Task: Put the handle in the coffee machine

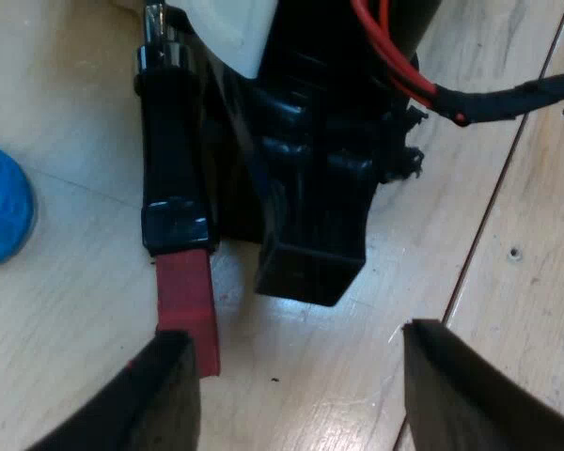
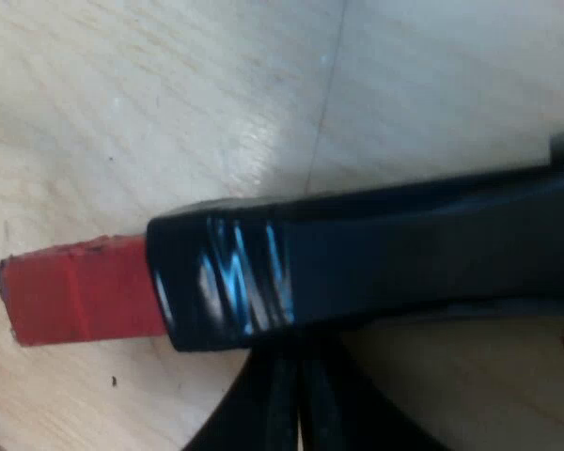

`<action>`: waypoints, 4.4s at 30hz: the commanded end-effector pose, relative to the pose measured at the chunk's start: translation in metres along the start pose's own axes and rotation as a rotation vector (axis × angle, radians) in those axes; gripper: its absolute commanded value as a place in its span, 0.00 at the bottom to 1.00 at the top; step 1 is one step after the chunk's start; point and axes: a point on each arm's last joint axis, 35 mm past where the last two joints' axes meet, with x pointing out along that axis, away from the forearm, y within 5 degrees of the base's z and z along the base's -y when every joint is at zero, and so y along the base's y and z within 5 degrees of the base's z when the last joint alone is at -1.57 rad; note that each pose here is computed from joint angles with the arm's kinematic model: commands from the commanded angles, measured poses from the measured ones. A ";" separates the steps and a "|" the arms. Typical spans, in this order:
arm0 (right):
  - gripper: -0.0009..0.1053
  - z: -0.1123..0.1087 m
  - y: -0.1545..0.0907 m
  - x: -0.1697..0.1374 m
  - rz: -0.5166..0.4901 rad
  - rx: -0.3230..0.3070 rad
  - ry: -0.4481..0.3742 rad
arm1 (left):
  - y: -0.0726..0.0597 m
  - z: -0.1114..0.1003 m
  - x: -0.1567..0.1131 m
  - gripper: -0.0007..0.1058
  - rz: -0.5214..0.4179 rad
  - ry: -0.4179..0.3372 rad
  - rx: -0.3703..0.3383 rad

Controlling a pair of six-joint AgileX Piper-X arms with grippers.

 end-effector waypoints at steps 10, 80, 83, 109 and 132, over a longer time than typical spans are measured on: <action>0.01 -0.020 -0.008 -0.047 -0.247 -0.110 0.124 | 0.000 0.002 -0.002 0.50 0.015 -0.008 0.003; 0.75 0.028 -0.040 -0.124 -0.314 -0.223 -0.068 | 0.004 0.020 -0.004 0.63 0.050 -0.170 0.065; 0.75 0.037 -0.038 -0.117 -0.309 -0.269 -0.054 | 0.004 0.020 -0.004 0.63 0.050 -0.170 0.065; 0.75 0.046 -0.054 -0.064 -0.292 -0.377 0.068 | 0.004 0.020 -0.004 0.63 0.050 -0.170 0.065; 0.57 0.045 -0.059 -0.049 -0.246 -0.366 0.093 | 0.004 0.020 -0.004 0.63 0.050 -0.170 0.065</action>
